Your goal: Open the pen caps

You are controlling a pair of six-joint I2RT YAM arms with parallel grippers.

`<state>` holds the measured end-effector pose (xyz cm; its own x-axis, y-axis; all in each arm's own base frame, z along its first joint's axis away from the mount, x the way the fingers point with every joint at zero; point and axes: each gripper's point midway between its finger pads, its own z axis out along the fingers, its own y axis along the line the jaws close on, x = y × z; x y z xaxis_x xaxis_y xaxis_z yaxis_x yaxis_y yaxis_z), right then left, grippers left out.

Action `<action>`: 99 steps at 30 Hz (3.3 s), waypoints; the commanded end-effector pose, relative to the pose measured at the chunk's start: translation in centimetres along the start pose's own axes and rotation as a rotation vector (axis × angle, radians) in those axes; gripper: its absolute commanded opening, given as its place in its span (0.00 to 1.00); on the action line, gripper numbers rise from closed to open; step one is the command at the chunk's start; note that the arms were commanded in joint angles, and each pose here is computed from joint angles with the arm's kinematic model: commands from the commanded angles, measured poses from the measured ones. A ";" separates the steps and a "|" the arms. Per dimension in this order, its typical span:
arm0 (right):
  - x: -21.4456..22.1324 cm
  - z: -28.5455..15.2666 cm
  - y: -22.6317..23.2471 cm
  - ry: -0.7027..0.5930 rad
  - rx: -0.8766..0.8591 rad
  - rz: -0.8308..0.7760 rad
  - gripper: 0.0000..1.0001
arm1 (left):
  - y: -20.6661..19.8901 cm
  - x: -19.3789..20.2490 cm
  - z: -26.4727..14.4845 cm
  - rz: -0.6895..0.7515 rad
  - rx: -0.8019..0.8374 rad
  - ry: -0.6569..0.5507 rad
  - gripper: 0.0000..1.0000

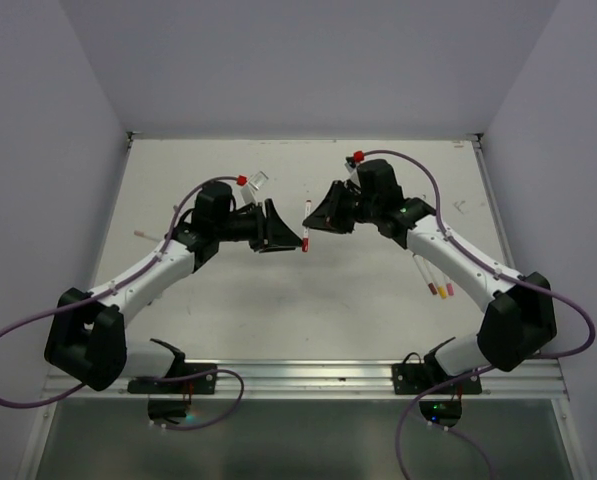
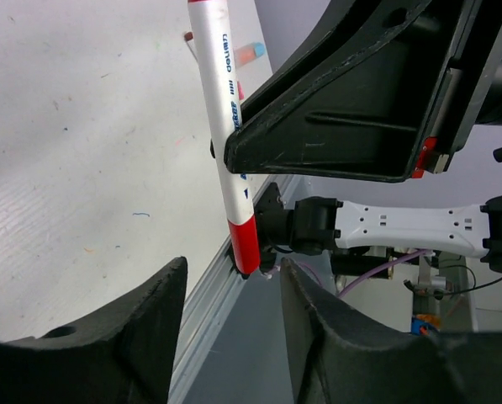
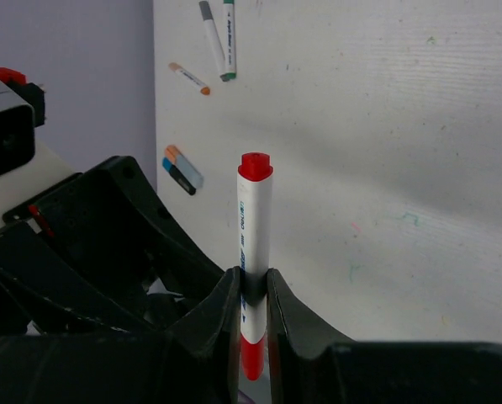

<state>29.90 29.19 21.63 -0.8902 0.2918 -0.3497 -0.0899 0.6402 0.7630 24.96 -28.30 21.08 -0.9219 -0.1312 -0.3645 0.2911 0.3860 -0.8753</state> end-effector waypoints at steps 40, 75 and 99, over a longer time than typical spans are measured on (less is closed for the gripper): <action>-4.6 6.0 2.4 -0.072 -0.107 -0.142 0.00 | -2.1 -0.9 -0.2 0.220 0.111 -0.139 0.00; -8.3 6.9 -10.2 0.108 0.440 -0.143 0.00 | 17.7 -8.3 0.1 0.006 -0.794 -0.091 0.00; -5.6 12.9 -15.7 0.066 0.555 -0.190 0.00 | 25.2 -9.4 2.9 0.006 -1.081 -0.024 0.00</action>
<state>40.36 26.08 4.79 -0.9358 0.0841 -0.3425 -0.0153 0.9606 0.2776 41.57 -20.91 1.99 -0.9052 -0.1691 -0.3898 -0.0924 0.9738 -0.2079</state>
